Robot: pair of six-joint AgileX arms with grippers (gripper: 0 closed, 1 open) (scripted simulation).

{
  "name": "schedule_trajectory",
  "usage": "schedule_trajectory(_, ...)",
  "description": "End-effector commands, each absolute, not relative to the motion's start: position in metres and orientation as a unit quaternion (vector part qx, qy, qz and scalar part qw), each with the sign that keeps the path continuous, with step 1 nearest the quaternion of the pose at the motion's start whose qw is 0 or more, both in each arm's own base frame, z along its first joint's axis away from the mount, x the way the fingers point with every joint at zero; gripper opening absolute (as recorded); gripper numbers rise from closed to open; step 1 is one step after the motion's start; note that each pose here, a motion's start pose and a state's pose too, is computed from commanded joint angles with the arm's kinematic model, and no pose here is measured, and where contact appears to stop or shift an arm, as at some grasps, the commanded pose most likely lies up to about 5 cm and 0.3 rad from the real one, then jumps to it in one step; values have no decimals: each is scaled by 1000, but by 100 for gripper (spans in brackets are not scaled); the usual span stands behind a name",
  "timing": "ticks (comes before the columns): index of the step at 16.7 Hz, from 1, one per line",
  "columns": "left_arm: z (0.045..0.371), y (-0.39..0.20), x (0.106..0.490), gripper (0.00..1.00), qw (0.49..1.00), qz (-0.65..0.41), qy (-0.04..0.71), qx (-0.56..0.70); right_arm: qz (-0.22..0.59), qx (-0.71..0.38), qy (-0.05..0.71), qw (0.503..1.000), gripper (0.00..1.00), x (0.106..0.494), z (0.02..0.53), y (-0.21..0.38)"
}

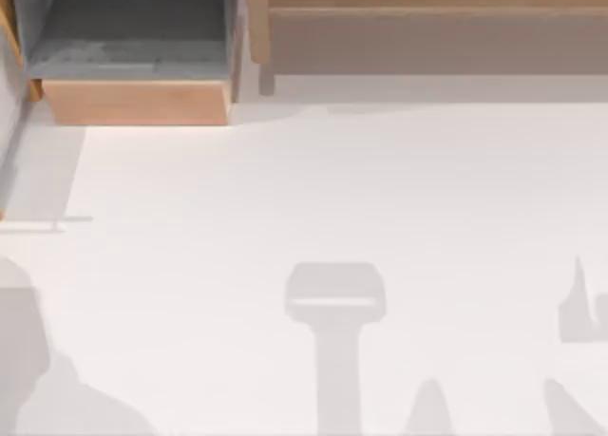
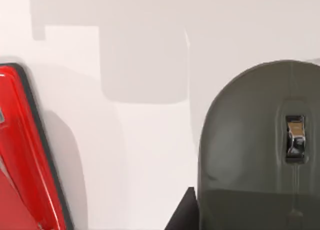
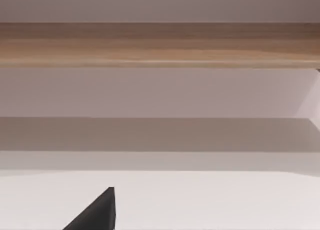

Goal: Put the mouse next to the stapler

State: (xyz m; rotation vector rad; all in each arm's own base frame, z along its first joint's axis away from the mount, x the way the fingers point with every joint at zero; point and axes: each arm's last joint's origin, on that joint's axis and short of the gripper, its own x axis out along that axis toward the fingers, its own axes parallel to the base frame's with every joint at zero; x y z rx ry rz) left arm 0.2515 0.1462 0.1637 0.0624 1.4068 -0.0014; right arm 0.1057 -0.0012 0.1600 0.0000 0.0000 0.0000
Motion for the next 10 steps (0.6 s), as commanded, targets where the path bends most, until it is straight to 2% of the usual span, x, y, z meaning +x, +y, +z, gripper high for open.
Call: schedule_trajectory(10, 147, 145, 249, 0, 752, -5, 659, 21, 0, 0, 0, 1000, 100, 106, 160, -1)
